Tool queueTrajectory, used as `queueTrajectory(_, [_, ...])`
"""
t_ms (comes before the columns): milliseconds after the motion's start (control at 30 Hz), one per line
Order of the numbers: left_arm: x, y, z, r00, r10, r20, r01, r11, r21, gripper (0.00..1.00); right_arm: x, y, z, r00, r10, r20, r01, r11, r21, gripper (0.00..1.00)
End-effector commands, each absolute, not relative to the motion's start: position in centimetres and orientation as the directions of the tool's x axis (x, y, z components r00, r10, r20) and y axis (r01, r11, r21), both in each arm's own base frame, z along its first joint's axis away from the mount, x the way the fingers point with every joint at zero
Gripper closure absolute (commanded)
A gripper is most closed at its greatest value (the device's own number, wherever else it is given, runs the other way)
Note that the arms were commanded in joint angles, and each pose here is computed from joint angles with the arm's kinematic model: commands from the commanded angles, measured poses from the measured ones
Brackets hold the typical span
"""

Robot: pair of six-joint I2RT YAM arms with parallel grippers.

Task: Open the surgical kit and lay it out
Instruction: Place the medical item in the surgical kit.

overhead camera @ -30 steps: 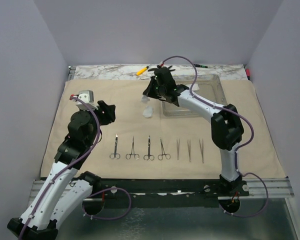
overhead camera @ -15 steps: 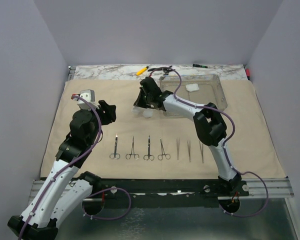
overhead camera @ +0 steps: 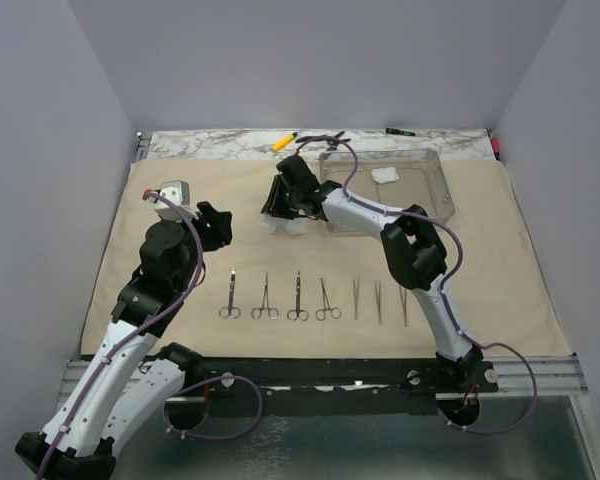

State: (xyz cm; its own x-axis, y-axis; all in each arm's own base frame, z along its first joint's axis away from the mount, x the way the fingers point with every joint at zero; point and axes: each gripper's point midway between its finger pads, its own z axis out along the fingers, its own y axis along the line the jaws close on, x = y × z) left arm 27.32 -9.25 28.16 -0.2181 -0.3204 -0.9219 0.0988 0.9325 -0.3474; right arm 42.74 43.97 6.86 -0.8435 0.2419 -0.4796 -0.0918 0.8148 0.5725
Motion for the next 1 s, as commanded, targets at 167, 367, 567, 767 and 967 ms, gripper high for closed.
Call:
queueTrajectory(167, [27.1,-8.4,28.4,-0.210,-0.311,-0.927,0.070,0.941,-0.332,0.43,43.2,44.7,15.4,-0.772,0.218,-0.597,-0.239,0.771,0.591,0.59])
queueTrajectory(367, [27.1,-8.4,28.4,-0.209,-0.309,-0.928,0.069,0.942,-0.329,0.43,43.3,43.1,18.0,-0.736,0.193,-0.649,-0.284,0.782,0.555,0.43])
queueTrajectory(567, [27.2,-8.4,28.5,-0.211,-0.306,-0.928,0.068,0.943,-0.327,0.43,42.7,43.6,17.3,-0.776,0.153,-0.611,-0.319,0.741,0.591,0.45])
queueTrajectory(767, [27.5,-8.6,27.8,-0.227,-0.307,-0.924,0.060,0.943,-0.328,0.43,42.9,42.8,14.8,-0.796,0.133,-0.591,-0.275,0.790,0.548,0.49])
queueTrajectory(967, [29.3,-10.6,24.7,-0.343,-0.337,-0.877,0.042,0.927,-0.372,0.41,43.6,39.1,15.4,-0.742,0.106,-0.662,-0.247,0.875,0.417,0.52])
